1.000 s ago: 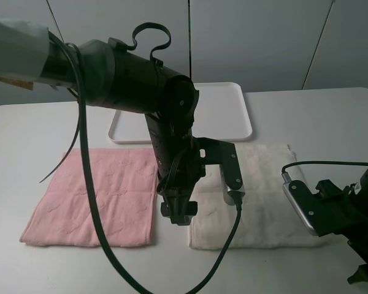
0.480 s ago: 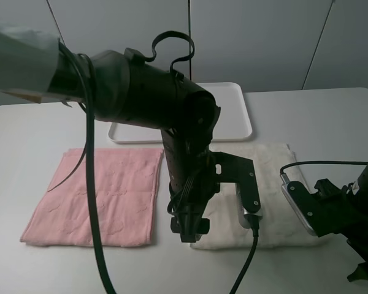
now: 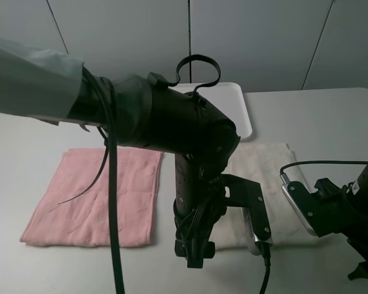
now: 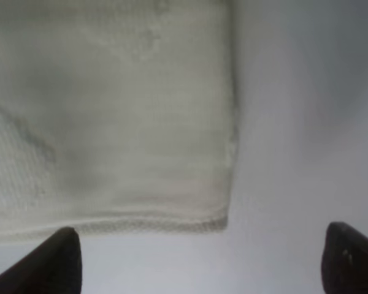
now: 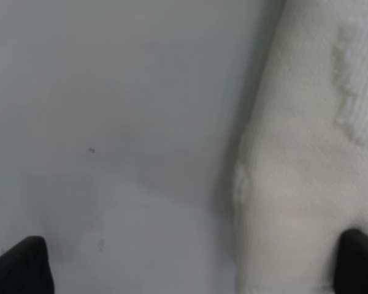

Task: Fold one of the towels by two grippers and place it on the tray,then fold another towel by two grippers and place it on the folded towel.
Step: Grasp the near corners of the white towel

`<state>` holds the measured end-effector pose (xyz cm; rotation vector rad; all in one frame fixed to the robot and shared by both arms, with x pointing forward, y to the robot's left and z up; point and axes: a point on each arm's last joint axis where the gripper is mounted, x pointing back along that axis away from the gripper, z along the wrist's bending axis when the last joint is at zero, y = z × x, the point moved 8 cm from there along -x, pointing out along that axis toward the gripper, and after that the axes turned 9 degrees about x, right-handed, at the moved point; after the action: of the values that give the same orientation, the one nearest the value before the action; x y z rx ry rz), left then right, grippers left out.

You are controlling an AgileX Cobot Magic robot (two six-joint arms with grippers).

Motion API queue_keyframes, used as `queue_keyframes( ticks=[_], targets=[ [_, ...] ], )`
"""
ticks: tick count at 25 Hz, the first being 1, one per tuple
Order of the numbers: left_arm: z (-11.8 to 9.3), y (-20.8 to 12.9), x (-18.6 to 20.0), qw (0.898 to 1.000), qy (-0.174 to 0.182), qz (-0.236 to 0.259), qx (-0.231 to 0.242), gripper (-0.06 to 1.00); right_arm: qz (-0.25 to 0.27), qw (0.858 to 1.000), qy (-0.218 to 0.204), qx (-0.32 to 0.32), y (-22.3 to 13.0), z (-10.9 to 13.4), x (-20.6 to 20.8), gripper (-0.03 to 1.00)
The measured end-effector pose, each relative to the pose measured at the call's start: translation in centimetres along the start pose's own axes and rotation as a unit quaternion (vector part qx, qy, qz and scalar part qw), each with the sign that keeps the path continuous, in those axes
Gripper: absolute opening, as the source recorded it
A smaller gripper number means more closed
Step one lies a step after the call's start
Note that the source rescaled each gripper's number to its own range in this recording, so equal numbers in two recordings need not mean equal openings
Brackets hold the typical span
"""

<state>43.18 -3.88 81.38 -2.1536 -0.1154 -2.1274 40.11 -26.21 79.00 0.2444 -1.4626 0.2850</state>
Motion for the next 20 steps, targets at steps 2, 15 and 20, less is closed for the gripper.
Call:
queue_keyframes(
  ticks=[2, 15, 20],
  targets=[
    [-0.4, 0.1, -0.3, 1.000, -0.001, 0.004, -0.003, 1.00, 0.000, 1.000, 0.000, -0.002, 0.0, 0.0, 0.0, 1.00],
    [-2.6, 0.4, -2.7, 0.999, -0.007, 0.038, -0.010, 1.00, 0.001, 1.000, -0.001, -0.010, 0.0, -0.1, -0.1, 1.00],
    [-2.6, 0.4, -2.8, 0.999, -0.007, 0.039, -0.007, 1.00, 0.001, 1.000, -0.001, -0.010, 0.0, -0.1, -0.1, 1.00]
  ],
)
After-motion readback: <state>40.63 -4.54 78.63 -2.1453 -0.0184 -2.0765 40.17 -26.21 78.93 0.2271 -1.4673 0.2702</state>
